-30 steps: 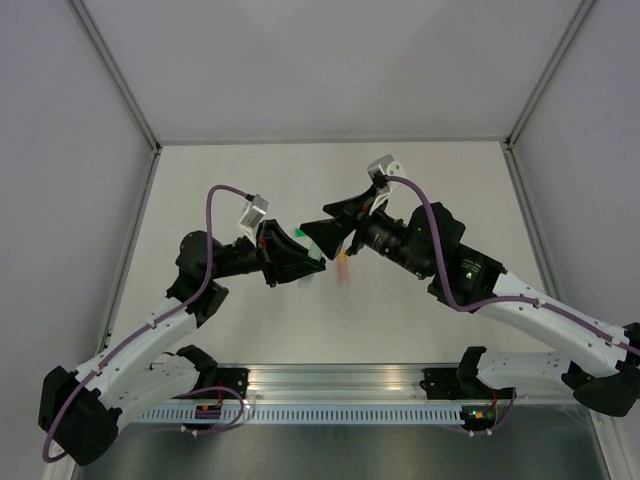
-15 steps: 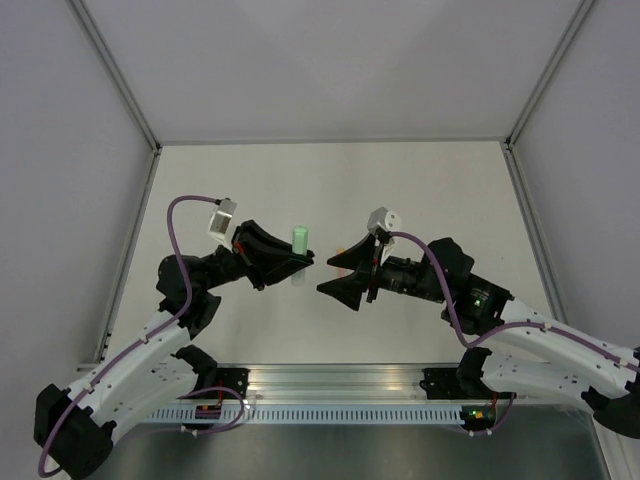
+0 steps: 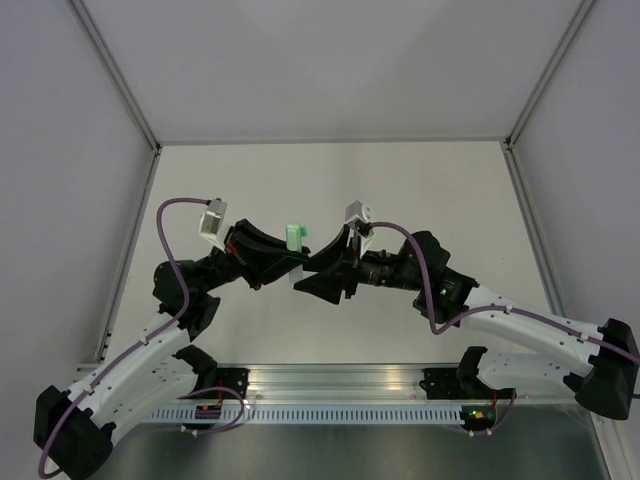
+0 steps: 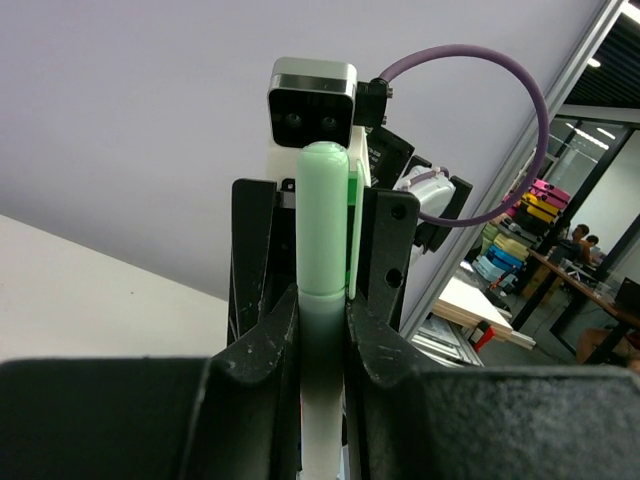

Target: Insert the pens into the pen caps

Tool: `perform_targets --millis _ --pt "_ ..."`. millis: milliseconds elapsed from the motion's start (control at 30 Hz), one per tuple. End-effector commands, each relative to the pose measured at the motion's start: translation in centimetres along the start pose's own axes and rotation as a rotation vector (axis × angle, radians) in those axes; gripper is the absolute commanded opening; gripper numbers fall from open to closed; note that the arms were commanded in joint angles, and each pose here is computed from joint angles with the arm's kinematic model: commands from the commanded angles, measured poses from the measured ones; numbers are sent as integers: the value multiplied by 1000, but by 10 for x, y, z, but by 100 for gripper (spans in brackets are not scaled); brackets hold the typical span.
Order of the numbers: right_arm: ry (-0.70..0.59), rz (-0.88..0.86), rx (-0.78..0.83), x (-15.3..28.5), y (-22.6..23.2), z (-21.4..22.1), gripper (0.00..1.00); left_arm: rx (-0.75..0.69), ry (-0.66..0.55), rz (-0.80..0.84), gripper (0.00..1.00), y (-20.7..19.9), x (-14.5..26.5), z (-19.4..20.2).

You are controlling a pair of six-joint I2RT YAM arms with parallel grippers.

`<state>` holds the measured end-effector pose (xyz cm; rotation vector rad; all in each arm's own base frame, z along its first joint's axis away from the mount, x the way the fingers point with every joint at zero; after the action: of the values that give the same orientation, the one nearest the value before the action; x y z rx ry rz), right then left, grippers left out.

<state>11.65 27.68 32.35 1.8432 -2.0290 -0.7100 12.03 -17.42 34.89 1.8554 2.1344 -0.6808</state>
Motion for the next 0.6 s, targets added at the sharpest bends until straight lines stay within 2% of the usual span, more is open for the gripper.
perform_targets --millis 0,333,567 --pt "-89 -122 22 -4 17 -18 55 -34 -58 12 2 -5 -1 -10" --pt "-63 -137 -6 -17 15 -22 45 -32 -58 2 2 -4 0 -9" --pt "-78 -159 -1 -17 18 -24 41 -29 -51 -6 2 -2 0 -6"
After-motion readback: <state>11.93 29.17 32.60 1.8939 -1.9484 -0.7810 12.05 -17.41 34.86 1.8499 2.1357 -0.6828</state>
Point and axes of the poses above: each gripper's point midway between its finger pads, its own x axis back along the fingers, its own y axis along the line the jaws close on, z = x × y, the point moved 9 cm from there along x, back along the fingers, and after that the axes turned 14 degrees about -x, right-handed, at the moved point
